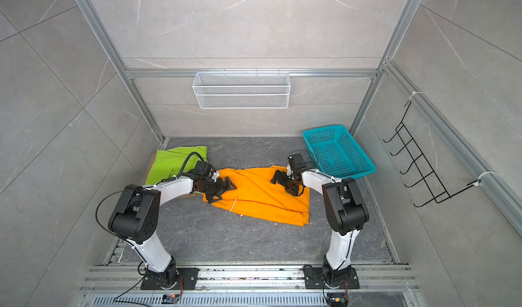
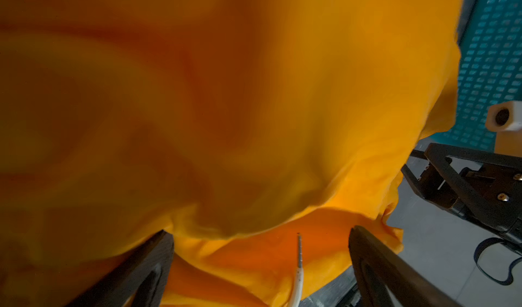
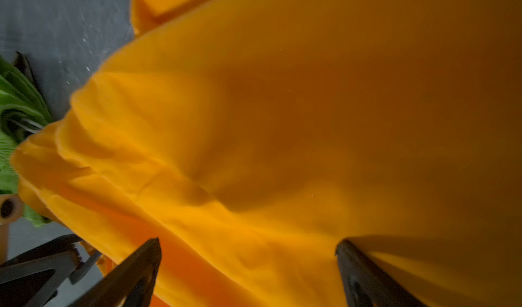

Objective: Fold and stack the shorts

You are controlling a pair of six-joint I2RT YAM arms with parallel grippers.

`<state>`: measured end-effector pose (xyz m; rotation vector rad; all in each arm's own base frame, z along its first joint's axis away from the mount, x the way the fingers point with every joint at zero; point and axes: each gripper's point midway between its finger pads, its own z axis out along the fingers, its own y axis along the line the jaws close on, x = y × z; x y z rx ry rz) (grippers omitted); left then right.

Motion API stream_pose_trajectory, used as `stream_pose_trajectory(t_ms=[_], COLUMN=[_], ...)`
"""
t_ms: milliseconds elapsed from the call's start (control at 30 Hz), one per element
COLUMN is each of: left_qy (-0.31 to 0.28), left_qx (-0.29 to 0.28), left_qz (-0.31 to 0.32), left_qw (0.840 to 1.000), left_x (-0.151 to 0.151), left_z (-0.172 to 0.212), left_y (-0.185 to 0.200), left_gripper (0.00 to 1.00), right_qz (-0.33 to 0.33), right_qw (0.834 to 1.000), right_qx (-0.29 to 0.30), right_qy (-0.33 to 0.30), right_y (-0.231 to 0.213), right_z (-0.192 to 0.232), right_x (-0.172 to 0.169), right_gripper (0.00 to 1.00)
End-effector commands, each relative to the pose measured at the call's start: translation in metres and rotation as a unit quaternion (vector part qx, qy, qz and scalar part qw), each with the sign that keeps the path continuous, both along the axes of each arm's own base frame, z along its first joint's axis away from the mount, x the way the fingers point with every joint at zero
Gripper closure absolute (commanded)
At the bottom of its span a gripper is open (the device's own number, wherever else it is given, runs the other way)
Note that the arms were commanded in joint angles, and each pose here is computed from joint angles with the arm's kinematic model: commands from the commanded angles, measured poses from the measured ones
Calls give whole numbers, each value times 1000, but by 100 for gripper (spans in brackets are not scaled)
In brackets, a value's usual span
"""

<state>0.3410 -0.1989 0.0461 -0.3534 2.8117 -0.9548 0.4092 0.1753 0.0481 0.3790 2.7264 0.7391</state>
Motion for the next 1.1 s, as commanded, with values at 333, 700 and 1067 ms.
stream_pose_trajectory(t_ms=[333,700,1067], left_qy=[46,-33,12], left_qx=[-14,9,52], left_qz=[-4,-22,-9], left_qw=[999,999,999], left_x=[-82,-11,-22], left_z=[-1,49,-13], left_y=[-22,-36,2], left_gripper=[0,0,0], right_qz=[3,52,71], right_qw=[993,985,978], right_qx=[-117,120,166], right_qy=[-13,-111,-102], right_y=[-52,107,155], right_z=[8,81,7], right_x=[45,32,43], right_gripper=[0,0,0])
